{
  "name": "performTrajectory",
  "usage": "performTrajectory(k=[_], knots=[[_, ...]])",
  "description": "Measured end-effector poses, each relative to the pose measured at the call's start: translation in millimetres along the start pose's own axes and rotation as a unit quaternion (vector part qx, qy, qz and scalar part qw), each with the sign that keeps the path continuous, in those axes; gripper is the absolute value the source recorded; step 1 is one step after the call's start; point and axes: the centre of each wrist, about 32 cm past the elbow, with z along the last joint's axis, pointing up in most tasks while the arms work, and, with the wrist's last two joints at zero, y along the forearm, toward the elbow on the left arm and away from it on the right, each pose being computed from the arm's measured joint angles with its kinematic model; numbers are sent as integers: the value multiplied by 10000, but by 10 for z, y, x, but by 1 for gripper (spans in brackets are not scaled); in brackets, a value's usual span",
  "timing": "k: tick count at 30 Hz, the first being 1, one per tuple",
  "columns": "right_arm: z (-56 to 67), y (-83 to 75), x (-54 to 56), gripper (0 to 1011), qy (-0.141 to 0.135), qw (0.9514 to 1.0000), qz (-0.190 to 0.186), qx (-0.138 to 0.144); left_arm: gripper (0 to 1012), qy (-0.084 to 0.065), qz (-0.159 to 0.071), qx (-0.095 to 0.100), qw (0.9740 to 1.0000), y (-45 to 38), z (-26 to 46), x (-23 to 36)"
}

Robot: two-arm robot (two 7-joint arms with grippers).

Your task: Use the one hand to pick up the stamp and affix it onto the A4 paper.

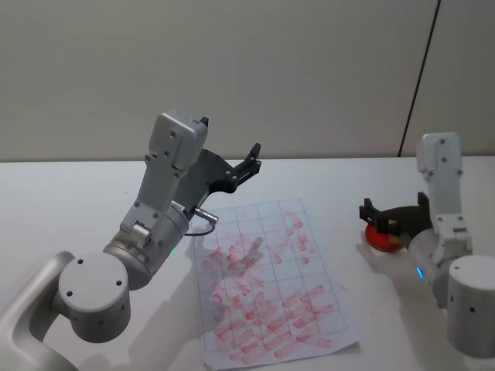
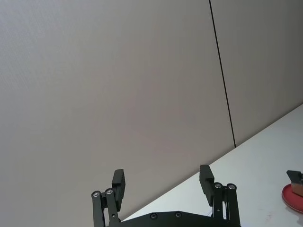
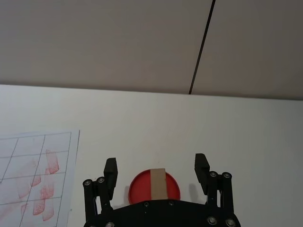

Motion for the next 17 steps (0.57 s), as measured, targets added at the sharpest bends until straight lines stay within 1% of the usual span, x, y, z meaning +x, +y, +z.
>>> performTrajectory(k=[3,4,5,7,9,10,11,13,16,17], knots=[[-10,-54,24,1001,-59,9997,-4,241,1001,0,0,0,10000,0,0,0],[-10,-54,24,1001,-59,9997,-4,241,1001,0,0,0,10000,0,0,0],[-11,-79,41,1001,-91,9993,-10,364,1001,0,0,0,10000,0,0,0],[-19,-107,61,1001,-121,9988,-17,468,1001,0,0,0,10000,0,0,0],[-37,-154,101,1001,-187,9976,-25,672,1001,0,0,0,10000,0,0,0],[-37,-154,101,1001,-187,9976,-25,672,1001,0,0,0,10000,0,0,0],[-47,-178,123,1001,-221,9966,-31,799,1001,0,0,0,10000,0,0,0],[-60,-206,149,1001,-261,9956,-39,905,1001,0,0,0,10000,0,0,0],[-95,-271,214,1001,-364,9922,-56,1193,1001,0,0,0,10000,0,0,0],[-98,-279,223,1001,-379,9914,-57,1250,1001,0,0,0,10000,0,0,0]])
